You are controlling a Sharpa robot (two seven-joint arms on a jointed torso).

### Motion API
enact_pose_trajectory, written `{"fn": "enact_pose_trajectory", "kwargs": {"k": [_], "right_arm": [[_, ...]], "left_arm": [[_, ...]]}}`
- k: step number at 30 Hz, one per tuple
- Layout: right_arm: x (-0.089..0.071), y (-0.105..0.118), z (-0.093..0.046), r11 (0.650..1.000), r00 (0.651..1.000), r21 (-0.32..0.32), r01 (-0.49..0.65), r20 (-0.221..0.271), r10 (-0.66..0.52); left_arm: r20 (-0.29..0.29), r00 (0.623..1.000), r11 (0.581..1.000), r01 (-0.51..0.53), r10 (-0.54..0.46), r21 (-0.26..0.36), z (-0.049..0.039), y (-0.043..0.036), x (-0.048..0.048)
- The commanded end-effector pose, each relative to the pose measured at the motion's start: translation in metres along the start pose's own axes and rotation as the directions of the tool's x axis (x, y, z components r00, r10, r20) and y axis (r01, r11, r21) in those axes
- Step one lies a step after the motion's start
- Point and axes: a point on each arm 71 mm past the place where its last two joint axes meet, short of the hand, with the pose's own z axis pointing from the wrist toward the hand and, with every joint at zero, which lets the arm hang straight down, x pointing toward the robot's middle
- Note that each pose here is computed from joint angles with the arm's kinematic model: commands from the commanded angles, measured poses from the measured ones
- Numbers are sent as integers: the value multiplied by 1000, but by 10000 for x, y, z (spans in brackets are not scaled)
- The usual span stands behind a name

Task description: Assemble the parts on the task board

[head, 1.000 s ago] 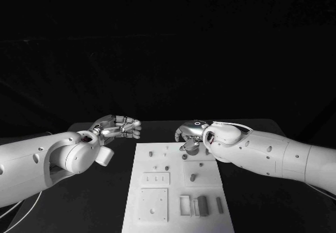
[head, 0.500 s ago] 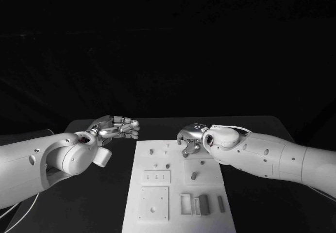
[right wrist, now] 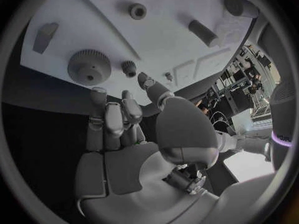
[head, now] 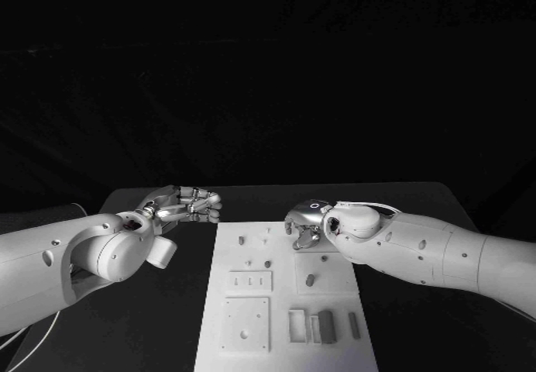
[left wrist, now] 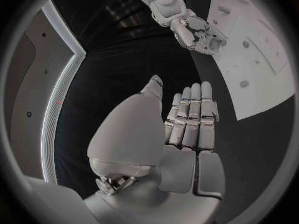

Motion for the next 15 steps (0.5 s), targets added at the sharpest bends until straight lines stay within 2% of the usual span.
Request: {"fn": "enact_pose_trajectory", "kwargs": {"k": [1,15], "right_arm": [[47,-24,-15,1000,998,0,27,-53,-27],[94,-49,-17,1000,995,3,29,-91,-29]], "left_arm": [[-7,1000,1000,-2,2,16,-1,-30,7],[0,1000,1000,-4,4,17,-6,-34,-15]]}}
